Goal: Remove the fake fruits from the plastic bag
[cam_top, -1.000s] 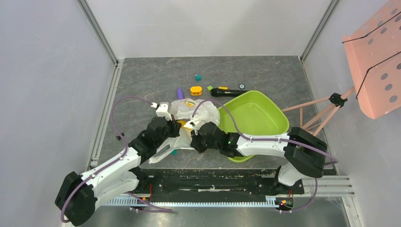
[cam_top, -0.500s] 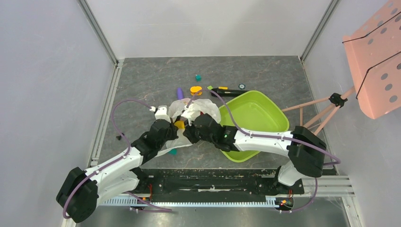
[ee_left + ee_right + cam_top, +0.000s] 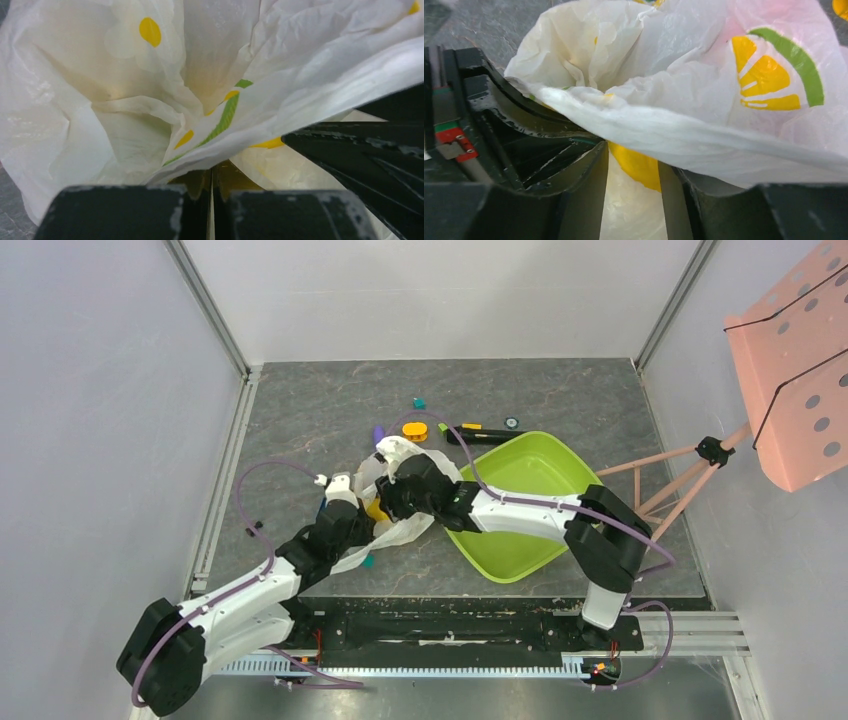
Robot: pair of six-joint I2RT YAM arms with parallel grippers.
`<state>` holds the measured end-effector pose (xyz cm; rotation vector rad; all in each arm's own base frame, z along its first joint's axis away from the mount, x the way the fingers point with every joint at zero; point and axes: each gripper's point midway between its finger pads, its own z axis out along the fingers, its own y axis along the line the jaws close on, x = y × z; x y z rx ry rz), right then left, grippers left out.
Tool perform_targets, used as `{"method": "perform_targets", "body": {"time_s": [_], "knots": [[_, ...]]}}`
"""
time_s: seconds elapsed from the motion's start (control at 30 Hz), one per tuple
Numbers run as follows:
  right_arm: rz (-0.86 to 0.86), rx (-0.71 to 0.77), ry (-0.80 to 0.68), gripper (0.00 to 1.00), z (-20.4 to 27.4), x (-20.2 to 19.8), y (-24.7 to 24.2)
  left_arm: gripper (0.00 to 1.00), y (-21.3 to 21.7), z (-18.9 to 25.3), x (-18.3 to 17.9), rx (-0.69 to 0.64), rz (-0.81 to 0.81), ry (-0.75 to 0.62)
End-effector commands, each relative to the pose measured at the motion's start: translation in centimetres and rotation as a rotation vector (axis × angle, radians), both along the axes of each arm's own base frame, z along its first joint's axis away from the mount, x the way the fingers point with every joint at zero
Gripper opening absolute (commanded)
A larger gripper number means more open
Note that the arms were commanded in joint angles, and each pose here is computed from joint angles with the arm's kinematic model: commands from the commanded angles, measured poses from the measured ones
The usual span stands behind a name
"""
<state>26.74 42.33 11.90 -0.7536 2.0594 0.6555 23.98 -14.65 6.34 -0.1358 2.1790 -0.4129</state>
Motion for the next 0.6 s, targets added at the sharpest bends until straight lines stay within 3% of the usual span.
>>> {"method": "perform_targets", "body": {"time_s": [0.0,0.27,0.57], "knots": [[0.066,0.006,-0.003,0.47,0.3,0.3,1.4,0.02,0.3,-1.4,-1.2,-0.022,0.019,0.057],[0.127,0.014,0.053,0.63,-1.9,-0.6,2.5,0.02,0.4,-2.2,-1.8,-0.025,0.025,0.088],[0.111,-0.036,0.078,0.61,-4.9,0.1,3.0,0.02,0.8,-2.4,-2.2,-0.035,0.036,0.088]]}}
